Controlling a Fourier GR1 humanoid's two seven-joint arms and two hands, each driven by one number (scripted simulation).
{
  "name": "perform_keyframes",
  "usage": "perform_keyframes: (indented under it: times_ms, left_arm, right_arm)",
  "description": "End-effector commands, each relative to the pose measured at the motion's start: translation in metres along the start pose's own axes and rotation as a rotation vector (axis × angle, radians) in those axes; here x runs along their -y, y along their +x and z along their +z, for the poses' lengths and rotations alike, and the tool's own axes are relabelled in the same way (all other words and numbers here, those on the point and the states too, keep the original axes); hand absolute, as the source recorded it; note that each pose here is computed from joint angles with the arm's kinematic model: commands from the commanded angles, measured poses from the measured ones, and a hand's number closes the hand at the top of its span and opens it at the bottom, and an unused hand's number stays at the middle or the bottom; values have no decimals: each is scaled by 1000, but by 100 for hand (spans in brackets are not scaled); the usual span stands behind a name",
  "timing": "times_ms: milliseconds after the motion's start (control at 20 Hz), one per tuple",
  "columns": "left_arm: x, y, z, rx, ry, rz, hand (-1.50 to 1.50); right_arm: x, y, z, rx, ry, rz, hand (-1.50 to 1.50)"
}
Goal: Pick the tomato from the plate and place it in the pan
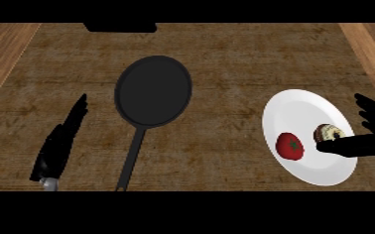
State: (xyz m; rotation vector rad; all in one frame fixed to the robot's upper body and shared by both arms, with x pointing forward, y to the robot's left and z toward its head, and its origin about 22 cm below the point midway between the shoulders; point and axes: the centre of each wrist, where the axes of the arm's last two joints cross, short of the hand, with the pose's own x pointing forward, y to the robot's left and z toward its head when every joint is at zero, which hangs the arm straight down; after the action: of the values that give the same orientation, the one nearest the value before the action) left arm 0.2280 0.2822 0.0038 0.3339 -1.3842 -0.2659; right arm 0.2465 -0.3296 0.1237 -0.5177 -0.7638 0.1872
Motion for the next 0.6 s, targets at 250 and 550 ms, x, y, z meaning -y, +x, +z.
perform_keyframes:
  times_ms: [250,550]
  left_arm:
    - [4,10,-2,11,-2,10,0]
    - [-15,21,2,8,2,8,0]
  right_arm:
    - [-7,21,-26,-199,156,207,-150]
    - [-19,53,-13,-243,177,262,-150]
